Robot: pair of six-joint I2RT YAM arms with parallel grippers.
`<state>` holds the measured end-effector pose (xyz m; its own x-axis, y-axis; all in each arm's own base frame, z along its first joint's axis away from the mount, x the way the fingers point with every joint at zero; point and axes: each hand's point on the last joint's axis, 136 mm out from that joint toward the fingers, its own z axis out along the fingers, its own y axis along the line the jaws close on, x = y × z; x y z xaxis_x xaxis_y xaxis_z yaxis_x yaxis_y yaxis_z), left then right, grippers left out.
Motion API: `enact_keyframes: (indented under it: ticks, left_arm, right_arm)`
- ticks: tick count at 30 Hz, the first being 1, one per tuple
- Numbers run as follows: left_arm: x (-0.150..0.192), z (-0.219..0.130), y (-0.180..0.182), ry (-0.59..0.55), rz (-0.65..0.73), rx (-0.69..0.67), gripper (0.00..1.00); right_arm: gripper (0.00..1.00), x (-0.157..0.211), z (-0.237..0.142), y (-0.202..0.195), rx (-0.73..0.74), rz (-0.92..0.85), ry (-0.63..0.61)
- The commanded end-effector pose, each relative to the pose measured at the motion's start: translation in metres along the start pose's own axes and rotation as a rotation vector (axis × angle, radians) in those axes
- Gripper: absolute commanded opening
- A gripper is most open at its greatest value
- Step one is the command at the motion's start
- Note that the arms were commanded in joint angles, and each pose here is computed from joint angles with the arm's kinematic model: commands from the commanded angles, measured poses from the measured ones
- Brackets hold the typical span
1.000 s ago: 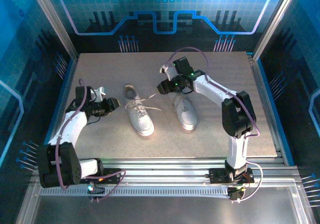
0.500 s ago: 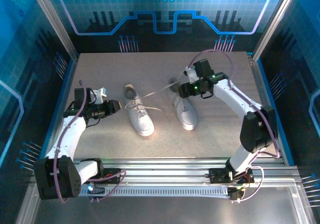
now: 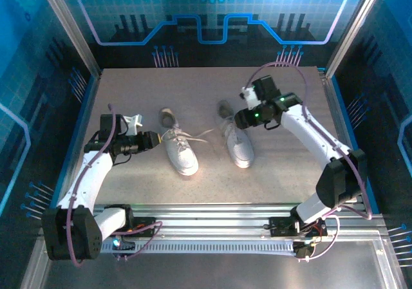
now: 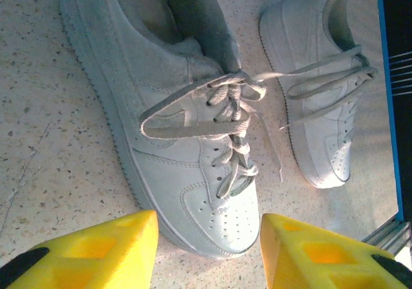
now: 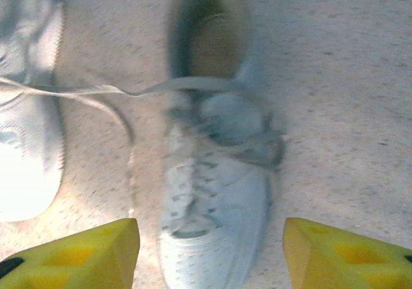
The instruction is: Tie the shoes
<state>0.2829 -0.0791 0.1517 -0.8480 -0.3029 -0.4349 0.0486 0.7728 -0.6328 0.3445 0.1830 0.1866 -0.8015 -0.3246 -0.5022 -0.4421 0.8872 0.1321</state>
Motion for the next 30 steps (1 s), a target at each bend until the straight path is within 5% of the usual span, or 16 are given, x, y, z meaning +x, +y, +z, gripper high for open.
enact_keyframes:
  ticks: [1,8,24,28,30]
  left_arm:
    - [0.005,-0.006,-0.009,0.01,0.054,0.009,0.47]
    - [0.013,0.006,-0.014,0.044,0.083,-0.002,0.48]
    - [0.021,0.04,-0.037,0.1,0.168,-0.011,0.5]
    - [0.02,0.036,-0.037,0.096,0.187,-0.023,0.51]
    - [0.019,0.033,-0.038,0.091,0.203,-0.033,0.51]
  right_arm:
    - [0.59,0.027,0.005,0.044,-0.017,-0.11,0.06]
    - [0.57,0.073,0.069,0.101,-0.076,-0.142,0.172]
    - [0.55,0.096,0.153,0.089,0.003,-0.187,0.33]
    - [0.41,0.106,0.162,0.086,-0.011,-0.174,0.372]
    - [0.23,0.106,0.159,0.088,-0.027,-0.177,0.37]
